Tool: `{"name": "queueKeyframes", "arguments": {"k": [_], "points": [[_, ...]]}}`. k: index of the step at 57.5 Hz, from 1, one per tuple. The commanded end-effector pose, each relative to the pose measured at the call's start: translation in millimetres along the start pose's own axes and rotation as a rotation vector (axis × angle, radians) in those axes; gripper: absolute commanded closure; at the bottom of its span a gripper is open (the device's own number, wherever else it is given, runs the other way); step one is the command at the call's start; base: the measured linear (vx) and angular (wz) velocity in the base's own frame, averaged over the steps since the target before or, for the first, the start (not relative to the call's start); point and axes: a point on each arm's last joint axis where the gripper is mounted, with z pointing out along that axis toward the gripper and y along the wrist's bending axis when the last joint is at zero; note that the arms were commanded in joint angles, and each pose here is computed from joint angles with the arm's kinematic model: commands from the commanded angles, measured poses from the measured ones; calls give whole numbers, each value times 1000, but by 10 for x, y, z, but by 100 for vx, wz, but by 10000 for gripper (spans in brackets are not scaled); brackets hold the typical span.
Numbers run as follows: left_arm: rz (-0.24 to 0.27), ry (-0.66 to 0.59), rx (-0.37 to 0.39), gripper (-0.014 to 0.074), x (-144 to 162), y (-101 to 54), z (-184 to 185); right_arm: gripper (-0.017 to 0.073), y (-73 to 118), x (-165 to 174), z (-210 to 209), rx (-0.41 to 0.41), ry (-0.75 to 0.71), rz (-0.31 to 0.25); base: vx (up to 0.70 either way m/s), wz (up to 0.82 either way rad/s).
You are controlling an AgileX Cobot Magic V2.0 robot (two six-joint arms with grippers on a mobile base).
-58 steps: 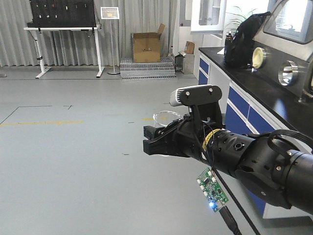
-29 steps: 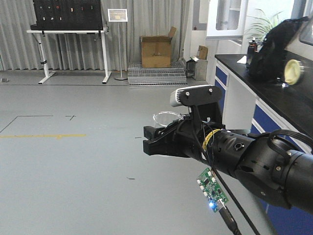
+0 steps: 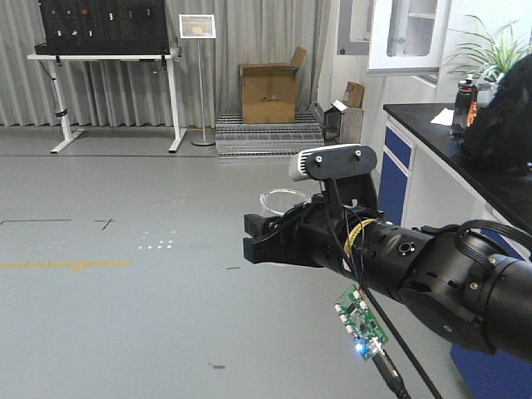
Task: Pick beaker and place in left cabinet
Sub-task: 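Carry the beaker in the right gripper to the open cabinet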
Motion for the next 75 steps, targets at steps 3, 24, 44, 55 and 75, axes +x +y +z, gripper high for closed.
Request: {"name": "queueKeyframes", "arguments": {"k": [3, 24, 44, 55, 75], "points": [[-6, -87, -8, 592, -34, 1, -14, 561, 32, -328, -157, -36, -148, -7, 75, -3], [-6, -87, -8, 592, -34, 1, -14, 561, 28, -322, -156, -32, -140, -7, 75, 1], [-6, -87, -8, 592, -34, 1, -14, 560, 27, -321, -156, -31, -139, -7, 74, 7], [-6, -87, -8, 592, -34, 1, -14, 561, 27, -320, -156, -31, -138, -7, 75, 5], [-6, -87, -8, 592, -34, 1, -14, 561, 25, -318, -156, -30, -136, -7, 73, 2]]}}
